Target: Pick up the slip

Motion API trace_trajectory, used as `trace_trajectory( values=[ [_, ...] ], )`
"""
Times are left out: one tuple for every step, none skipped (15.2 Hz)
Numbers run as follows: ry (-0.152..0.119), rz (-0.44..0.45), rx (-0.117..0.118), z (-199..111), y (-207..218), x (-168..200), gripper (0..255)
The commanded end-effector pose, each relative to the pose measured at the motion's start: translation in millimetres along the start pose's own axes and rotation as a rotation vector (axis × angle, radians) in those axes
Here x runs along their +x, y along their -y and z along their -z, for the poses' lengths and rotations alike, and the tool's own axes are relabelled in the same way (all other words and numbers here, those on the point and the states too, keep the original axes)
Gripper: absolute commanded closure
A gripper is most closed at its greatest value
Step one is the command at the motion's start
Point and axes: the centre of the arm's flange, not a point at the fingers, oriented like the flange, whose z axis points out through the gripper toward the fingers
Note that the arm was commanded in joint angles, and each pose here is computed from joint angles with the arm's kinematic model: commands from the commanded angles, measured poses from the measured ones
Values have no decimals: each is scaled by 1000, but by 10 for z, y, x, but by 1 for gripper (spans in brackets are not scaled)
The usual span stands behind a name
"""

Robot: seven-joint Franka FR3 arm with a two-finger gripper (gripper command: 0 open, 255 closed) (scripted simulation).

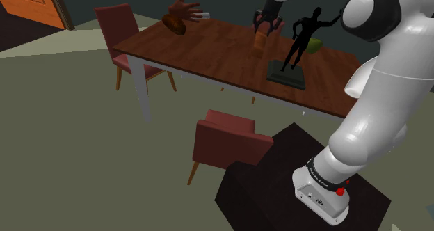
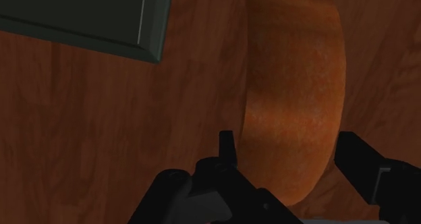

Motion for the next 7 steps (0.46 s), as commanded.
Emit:
trace_trajectory(
  values=[
    [0,0,0,110,20,0,255],
    [0,0,0,162,25,3,255],
    [0,0,0,215,29,5,255],
    [0,0,0,267,34,8,255],
    [0,0,0,320,38,11,255],
    [0,0,0,328,39,11,255],
    [0,0,0,328,39,11,255]
  ],
)
